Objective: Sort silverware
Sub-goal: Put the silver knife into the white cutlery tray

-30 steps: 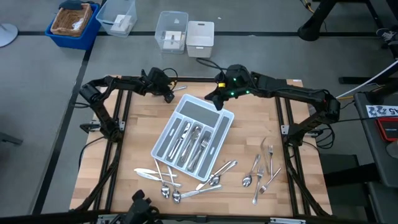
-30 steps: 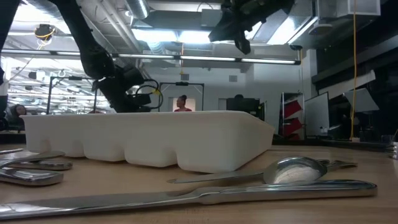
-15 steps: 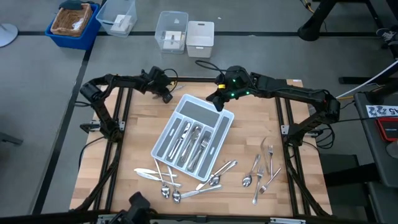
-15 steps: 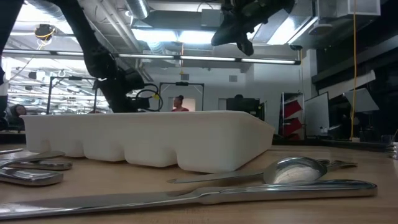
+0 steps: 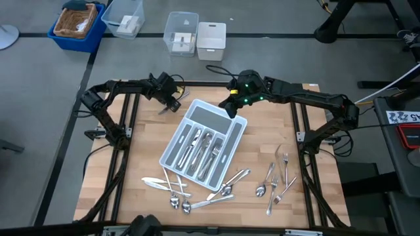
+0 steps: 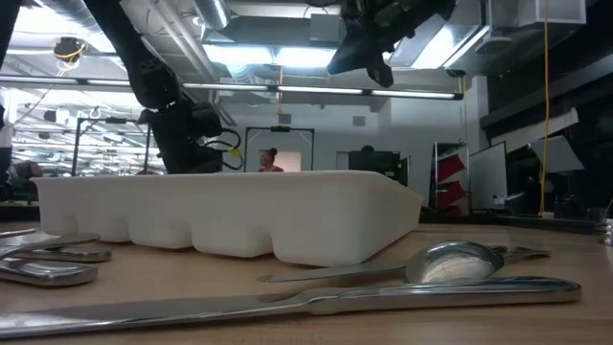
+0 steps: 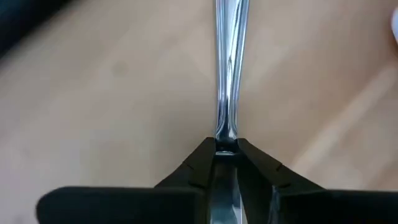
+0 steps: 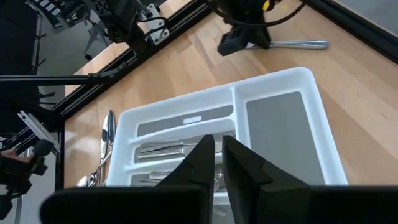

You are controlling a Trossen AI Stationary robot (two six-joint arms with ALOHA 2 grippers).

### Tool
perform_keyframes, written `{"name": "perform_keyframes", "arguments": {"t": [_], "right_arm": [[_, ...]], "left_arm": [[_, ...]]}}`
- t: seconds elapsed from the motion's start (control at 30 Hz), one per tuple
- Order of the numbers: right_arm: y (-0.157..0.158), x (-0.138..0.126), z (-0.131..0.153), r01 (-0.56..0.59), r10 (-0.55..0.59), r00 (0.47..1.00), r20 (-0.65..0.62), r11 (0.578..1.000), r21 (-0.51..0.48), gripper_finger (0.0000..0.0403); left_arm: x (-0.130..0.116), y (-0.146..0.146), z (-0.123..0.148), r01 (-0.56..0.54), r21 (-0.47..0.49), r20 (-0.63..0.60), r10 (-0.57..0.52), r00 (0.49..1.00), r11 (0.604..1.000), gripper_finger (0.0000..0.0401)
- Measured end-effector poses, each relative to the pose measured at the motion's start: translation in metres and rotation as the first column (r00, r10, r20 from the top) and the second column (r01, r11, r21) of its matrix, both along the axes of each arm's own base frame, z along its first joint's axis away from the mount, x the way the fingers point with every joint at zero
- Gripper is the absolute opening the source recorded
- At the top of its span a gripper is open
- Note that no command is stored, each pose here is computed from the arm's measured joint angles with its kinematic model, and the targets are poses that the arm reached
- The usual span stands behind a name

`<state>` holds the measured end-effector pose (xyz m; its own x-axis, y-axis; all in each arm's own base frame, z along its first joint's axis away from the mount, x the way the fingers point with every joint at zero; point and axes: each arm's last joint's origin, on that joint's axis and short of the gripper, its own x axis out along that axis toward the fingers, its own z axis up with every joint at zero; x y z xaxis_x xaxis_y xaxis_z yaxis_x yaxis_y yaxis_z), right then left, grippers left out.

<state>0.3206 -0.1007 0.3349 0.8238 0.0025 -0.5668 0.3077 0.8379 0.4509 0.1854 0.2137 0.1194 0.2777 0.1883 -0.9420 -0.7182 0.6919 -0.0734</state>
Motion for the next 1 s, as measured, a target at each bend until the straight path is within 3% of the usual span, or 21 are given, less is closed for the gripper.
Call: {"name": "perform_keyframes", "arguments": {"t": [0.23, 0.47, 0.83, 1.0], "right_arm": [[0.000, 0.000, 0.000, -0.001, 0.001, 1.000, -0.005, 1.000, 0.003, 0.0035], [0.001, -0.002, -0.003, -0.001, 0.002, 0.999, -0.035, 1.000, 0.013, 0.0035], [0.001, -0.002, -0.003, -0.017, 0.017, 0.999, -0.040, 1.000, -0.005, 0.0035], [0.001, -0.002, -0.003, -0.018, 0.017, 0.999, -0.040, 1.000, -0.006, 0.0035]], "left_arm": [[0.000, -0.029, 0.008, -0.164, -0.173, -0.089, 0.150, 0.985, 0.971, 0.0037], [-0.006, -0.070, 0.014, -0.193, -0.339, -0.300, 0.089, 0.950, 0.921, 0.0044], [0.005, -0.093, 0.012, -0.099, -0.274, -0.367, -0.009, 0.930, 0.957, 0.0048], [0.009, -0.098, 0.012, -0.063, -0.249, -0.374, -0.036, 0.927, 0.966, 0.0077]]}}
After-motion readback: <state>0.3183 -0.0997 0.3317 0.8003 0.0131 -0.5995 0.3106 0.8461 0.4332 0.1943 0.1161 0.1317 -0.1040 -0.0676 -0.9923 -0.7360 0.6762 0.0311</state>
